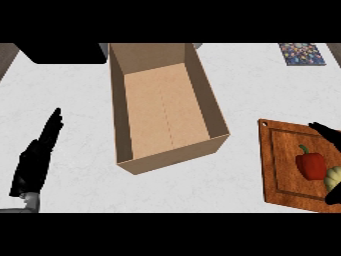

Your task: Pick the bell pepper from the cutting board and place it in the cardboard box

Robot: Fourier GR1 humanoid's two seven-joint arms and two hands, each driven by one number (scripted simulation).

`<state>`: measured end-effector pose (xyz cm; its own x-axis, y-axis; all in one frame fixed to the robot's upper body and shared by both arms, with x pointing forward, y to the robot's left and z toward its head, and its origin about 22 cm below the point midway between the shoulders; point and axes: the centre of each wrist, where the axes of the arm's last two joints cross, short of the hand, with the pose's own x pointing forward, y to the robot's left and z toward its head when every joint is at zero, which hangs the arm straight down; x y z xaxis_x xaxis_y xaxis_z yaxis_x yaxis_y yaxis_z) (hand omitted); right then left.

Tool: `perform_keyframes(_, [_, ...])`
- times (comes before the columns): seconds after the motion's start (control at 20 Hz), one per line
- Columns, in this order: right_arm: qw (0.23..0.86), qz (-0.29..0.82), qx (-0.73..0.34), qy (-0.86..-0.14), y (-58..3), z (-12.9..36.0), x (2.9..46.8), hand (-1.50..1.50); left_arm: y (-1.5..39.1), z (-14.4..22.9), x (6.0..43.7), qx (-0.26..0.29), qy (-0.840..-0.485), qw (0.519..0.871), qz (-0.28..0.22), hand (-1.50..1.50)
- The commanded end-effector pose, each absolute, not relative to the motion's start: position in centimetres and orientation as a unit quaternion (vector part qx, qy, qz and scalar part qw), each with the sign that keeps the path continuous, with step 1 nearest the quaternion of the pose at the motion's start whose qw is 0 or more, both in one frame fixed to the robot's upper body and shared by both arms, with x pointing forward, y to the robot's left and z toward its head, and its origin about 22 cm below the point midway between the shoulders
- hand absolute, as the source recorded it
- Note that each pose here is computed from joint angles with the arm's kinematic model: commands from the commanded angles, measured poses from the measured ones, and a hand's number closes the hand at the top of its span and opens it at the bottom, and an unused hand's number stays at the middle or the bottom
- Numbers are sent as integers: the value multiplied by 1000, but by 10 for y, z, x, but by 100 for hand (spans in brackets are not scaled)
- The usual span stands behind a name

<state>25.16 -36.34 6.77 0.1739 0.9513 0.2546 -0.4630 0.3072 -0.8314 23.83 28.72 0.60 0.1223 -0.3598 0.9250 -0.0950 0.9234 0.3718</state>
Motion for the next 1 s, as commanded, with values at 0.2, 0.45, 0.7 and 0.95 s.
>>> perform_keyframes(0.2, [701, 501, -307, -404, -361, 62, 246, -150, 293, -1, 241, 175, -658, 726, -94, 0])
perform_keyframes(0.45, [704, 491, -308, -411, -355, 57, 262, -150, 287, 25, 239, 171, -657, 729, -91, 0])
perform_keyframes(0.7, [703, 499, -305, -405, -349, 39, 241, -150, 288, 16, 251, 166, -660, 728, -85, 0])
perform_keyframes(0.95, [701, 514, -302, -391, -380, 11, 251, -150, 304, 13, 247, 176, -652, 732, -90, 0])
